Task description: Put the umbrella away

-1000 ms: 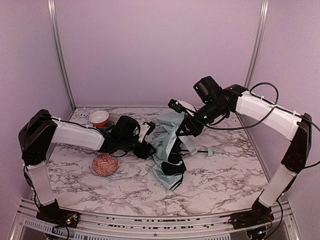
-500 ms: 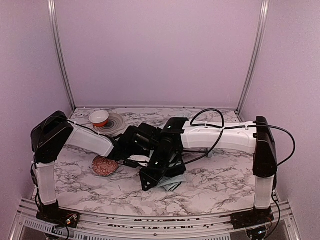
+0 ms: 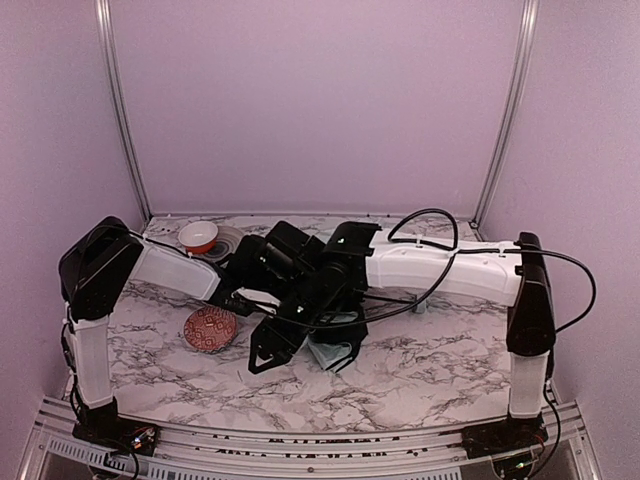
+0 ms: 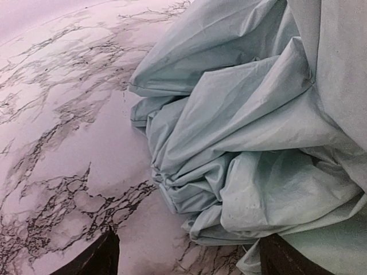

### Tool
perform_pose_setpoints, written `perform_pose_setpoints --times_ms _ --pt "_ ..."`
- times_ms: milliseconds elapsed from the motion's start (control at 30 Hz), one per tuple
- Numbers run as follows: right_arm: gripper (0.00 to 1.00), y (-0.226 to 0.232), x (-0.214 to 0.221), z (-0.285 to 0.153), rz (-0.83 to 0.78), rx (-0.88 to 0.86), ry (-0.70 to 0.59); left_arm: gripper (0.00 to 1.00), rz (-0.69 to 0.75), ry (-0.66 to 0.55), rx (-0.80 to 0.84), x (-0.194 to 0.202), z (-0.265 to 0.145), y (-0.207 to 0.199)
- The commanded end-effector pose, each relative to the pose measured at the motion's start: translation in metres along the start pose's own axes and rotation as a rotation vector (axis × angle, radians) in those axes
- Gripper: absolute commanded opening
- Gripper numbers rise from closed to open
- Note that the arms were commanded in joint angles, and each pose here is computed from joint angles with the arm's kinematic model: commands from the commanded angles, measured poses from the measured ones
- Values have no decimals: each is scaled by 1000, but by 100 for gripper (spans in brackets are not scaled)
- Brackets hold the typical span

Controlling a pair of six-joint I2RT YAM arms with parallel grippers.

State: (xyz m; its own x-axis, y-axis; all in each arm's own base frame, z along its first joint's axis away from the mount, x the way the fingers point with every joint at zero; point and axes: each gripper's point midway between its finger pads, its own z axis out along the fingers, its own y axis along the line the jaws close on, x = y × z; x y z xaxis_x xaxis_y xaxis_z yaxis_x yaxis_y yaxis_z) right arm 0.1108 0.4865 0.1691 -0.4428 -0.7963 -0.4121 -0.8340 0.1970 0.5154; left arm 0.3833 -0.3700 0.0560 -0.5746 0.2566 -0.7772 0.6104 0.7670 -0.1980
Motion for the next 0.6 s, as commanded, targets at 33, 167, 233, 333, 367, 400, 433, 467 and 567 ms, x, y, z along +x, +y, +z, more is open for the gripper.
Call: perform_pose_setpoints --times_ms 33,167,233,333,367,400,433,467,567 --pt "50 4 -26 -86 -75 52 -173 87 79 -84 -4 -28 -27 0" --pt "57 -49 -43 -183 -4 217 -371 88 116 -100 -17 -30 -45 0" --pt "63 -97 -44 -239 72 340 -476 88 134 -109 -37 -30 -54 3" --pt "76 -178 -26 -303 204 541 -566 88 159 -124 -38 -31 -68 2" --pt "83 -203 -17 -314 234 593 -568 88 164 -139 -35 -36 -76 1" --pt "88 -225 -10 -322 246 623 -565 88 169 -149 -29 -38 -83 -1" --pt "97 -243 -5 -325 250 624 -562 87 174 -155 -14 -39 -89 -4" --pt "99 -258 -1 -326 251 622 -558 86 181 -166 8 -41 -98 -9" --pt "100 -295 7 -318 231 585 -521 79 200 -191 94 -43 -126 -28"
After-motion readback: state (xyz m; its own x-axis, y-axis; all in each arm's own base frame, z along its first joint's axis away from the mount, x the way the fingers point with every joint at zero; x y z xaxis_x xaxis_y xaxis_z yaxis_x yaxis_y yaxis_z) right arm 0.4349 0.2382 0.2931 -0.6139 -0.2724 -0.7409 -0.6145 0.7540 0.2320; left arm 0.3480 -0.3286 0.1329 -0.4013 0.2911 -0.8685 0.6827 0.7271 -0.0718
